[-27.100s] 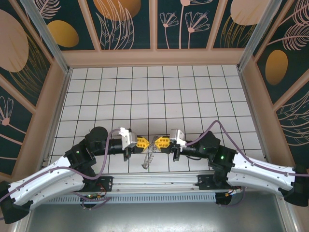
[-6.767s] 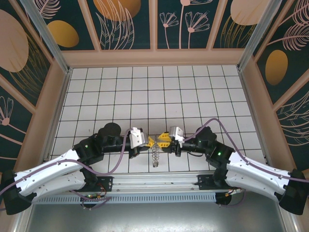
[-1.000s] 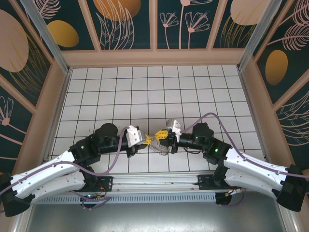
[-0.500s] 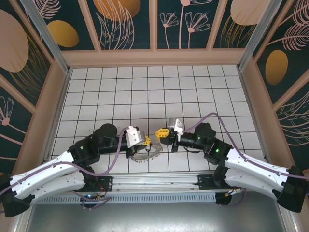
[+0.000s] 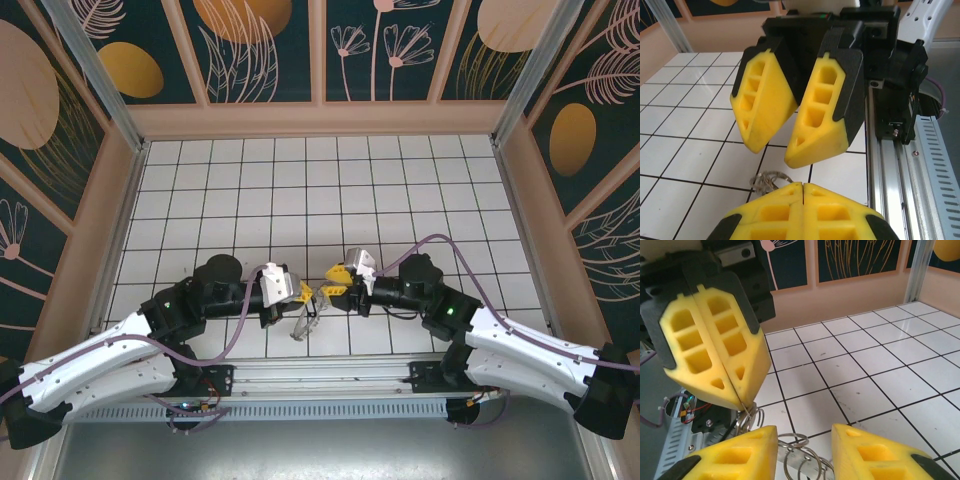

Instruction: Put the keys on the keyring

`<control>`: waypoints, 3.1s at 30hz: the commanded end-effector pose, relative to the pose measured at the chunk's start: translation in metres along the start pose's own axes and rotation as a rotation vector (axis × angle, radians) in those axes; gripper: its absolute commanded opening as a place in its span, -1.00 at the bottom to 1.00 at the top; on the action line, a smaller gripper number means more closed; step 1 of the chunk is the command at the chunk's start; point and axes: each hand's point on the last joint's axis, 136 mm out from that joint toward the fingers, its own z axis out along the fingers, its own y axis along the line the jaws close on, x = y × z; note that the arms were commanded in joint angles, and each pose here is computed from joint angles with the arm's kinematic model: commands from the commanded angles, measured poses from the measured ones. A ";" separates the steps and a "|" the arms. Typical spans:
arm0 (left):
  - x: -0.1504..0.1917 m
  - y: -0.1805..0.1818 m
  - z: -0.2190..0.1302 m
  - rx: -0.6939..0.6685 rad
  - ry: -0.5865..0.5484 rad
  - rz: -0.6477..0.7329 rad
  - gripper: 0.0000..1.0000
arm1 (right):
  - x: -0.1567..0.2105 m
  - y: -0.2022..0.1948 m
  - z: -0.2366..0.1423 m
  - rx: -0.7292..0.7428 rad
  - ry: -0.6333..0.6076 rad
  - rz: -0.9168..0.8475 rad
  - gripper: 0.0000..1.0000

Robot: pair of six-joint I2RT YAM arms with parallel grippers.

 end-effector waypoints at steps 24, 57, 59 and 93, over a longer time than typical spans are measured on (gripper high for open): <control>-0.027 -0.003 0.001 0.040 -0.062 0.035 -1.00 | -0.001 0.022 0.014 -0.055 -0.022 -0.094 -0.13; -0.027 -0.008 -0.002 0.061 -0.069 0.053 -1.00 | 0.003 -0.012 -0.003 0.159 0.033 -0.077 -0.14; -0.027 -0.007 -0.002 0.059 -0.068 0.053 -1.00 | 0.005 -0.008 -0.001 0.131 0.036 -0.075 -0.14; -0.022 -0.003 0.002 0.035 -0.065 0.052 -1.00 | 0.015 0.033 0.005 -0.077 0.033 -0.075 -0.29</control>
